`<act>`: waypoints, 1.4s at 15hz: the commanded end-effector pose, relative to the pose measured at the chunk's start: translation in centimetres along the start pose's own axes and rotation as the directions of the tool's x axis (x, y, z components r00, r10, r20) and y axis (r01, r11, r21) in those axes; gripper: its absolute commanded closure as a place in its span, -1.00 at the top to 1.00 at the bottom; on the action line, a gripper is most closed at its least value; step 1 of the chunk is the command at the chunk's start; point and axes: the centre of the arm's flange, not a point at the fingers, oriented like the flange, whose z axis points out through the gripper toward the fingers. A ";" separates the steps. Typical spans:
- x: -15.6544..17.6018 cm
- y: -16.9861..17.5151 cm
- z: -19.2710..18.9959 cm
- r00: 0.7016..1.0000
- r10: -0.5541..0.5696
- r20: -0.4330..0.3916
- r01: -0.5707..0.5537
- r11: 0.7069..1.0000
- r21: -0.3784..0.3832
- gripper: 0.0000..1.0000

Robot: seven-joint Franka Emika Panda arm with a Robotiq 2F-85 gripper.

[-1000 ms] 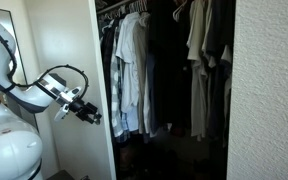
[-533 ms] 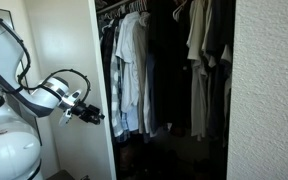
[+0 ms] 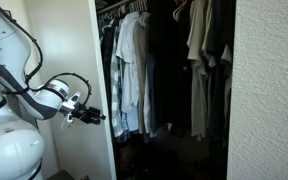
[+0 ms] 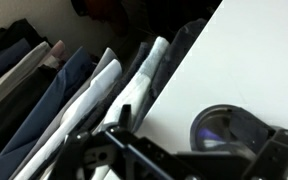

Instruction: Slide the closet door to the right

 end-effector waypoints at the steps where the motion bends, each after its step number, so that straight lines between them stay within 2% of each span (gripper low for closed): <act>1: -0.3 1.7 1.5 0.998 0.047 -0.030 -0.048 0.997 -0.055 1.00; 8: -1.0 4.9 2.7 0.992 0.128 0.005 -0.127 0.986 -0.106 1.00; 11: -1.4 6.7 3.8 0.986 0.163 0.033 -0.156 0.976 -0.154 1.00; 21: -3.1 11.9 5.9 0.973 0.219 0.074 -0.196 0.951 -0.239 1.00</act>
